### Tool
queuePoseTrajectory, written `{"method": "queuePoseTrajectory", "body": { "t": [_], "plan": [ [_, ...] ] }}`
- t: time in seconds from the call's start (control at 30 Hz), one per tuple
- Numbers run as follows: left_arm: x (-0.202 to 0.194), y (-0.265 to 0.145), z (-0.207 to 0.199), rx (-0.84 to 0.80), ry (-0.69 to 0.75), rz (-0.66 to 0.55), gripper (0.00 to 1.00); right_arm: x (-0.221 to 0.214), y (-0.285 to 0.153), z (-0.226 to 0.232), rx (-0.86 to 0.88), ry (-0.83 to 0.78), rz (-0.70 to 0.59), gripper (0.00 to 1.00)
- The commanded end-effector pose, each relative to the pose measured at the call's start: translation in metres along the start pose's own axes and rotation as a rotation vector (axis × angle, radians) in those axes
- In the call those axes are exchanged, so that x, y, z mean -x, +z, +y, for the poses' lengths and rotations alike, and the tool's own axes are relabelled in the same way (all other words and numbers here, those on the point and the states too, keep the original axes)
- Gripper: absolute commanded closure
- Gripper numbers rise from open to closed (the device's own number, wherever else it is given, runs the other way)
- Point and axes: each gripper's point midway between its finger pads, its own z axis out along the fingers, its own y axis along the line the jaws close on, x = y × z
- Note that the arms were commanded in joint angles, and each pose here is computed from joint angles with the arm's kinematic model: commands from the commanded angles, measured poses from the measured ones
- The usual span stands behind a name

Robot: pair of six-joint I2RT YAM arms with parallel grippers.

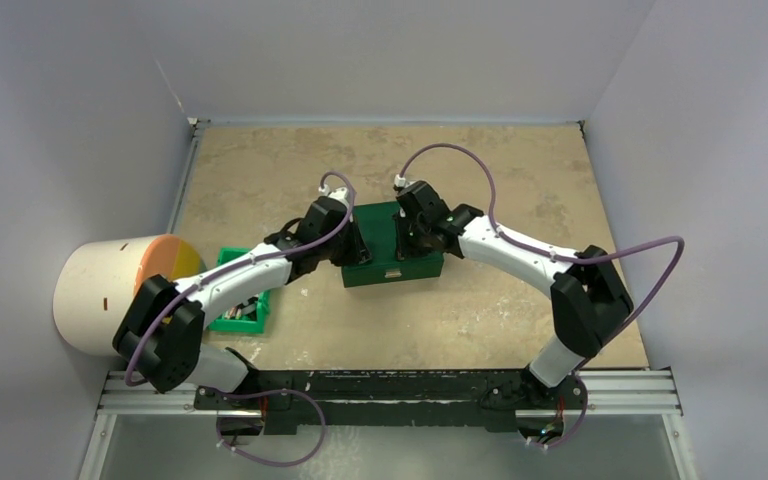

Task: Organize the mixed jewelry

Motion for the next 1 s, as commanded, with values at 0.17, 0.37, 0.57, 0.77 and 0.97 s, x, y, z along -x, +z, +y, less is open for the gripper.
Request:
{"method": "queuePoseTrajectory", "body": {
  "t": [0.17,0.37,0.57,0.77,0.97],
  "plan": [
    [-0.045,0.001,0.042,0.144,-0.002,0.119,0.97,-0.073,0.024,-0.045,-0.177,-0.002,0.203,1.0],
    [-0.024,-0.007,0.024,0.108,0.004,0.08,0.85,-0.048,0.013,-0.034,-0.161,-0.008,0.148,1.0],
    [0.009,-0.029,0.003,0.08,0.027,-0.001,0.77,-0.013,-0.013,-0.021,-0.142,-0.002,0.058,0.91],
    [0.052,-0.064,-0.021,0.055,0.057,-0.13,0.66,0.018,-0.056,-0.01,-0.114,-0.003,-0.044,0.69],
    [0.086,-0.105,-0.026,0.104,0.103,-0.243,0.55,0.049,-0.101,-0.024,-0.187,-0.009,-0.205,0.49]
  ]
}}
